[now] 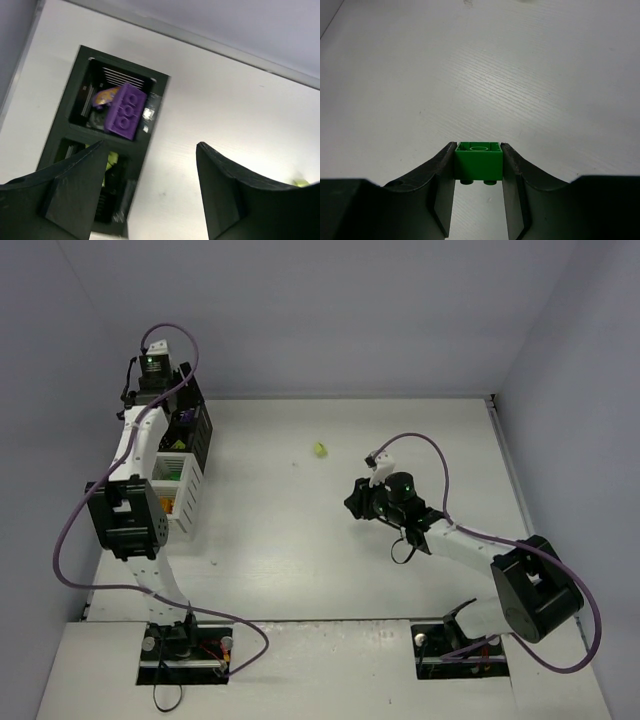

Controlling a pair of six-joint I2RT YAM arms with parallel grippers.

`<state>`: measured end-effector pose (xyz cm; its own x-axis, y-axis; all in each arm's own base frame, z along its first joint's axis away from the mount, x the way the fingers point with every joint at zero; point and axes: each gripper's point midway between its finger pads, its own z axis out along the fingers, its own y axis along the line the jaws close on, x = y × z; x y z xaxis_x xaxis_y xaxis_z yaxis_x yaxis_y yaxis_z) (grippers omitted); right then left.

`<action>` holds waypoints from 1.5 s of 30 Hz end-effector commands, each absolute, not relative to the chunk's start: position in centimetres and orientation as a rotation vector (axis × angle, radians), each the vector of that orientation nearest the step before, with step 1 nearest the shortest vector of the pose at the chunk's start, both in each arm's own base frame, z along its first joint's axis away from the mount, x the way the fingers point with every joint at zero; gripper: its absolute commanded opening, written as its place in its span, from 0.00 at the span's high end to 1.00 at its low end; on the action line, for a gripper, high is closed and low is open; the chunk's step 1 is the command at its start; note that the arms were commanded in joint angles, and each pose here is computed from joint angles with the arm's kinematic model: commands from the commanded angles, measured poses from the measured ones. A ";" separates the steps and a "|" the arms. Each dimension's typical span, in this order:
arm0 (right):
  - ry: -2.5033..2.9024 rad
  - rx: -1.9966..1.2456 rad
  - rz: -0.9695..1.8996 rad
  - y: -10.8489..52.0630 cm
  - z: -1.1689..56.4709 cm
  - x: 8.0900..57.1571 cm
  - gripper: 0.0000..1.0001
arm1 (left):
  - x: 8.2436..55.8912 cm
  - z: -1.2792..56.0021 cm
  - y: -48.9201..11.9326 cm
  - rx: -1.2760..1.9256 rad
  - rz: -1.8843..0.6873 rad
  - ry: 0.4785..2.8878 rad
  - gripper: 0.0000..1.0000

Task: Sort the legos into containers by color

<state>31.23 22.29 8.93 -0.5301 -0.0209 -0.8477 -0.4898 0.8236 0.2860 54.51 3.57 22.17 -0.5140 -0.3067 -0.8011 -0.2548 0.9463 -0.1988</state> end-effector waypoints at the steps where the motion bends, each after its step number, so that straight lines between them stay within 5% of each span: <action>1: 1.929 -0.389 0.655 22.8 12.3 32.2 1.00 | 52.9 30.5 -0.5 -0.274 -0.198 1.973 0.35; 12: 1.594 -0.631 0.756 25.6 17.9 28.3 1.00 | 41.6 28.7 -19.2 0.161 -0.746 2.150 0.35; 22: 1.362 -0.749 0.731 26.3 22.3 26.5 1.00 | 29.1 29.0 -29.5 0.492 -1.155 2.238 0.35; 32: 1.306 -0.841 0.727 27.5 24.8 25.7 1.00 | 24.7 28.2 -32.9 0.632 -1.357 2.258 0.35; 45: 1.291 -0.881 0.728 28.0 25.3 24.9 0.99 | 25.1 25.4 -34.7 0.645 -1.320 2.350 0.41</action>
<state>24.66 27.47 19.76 0.0073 -0.1147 -0.9934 -0.8657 0.4965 -0.0637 24.61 -33.83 22.65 -0.8613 0.2272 -0.4545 0.5033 0.5046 -0.7015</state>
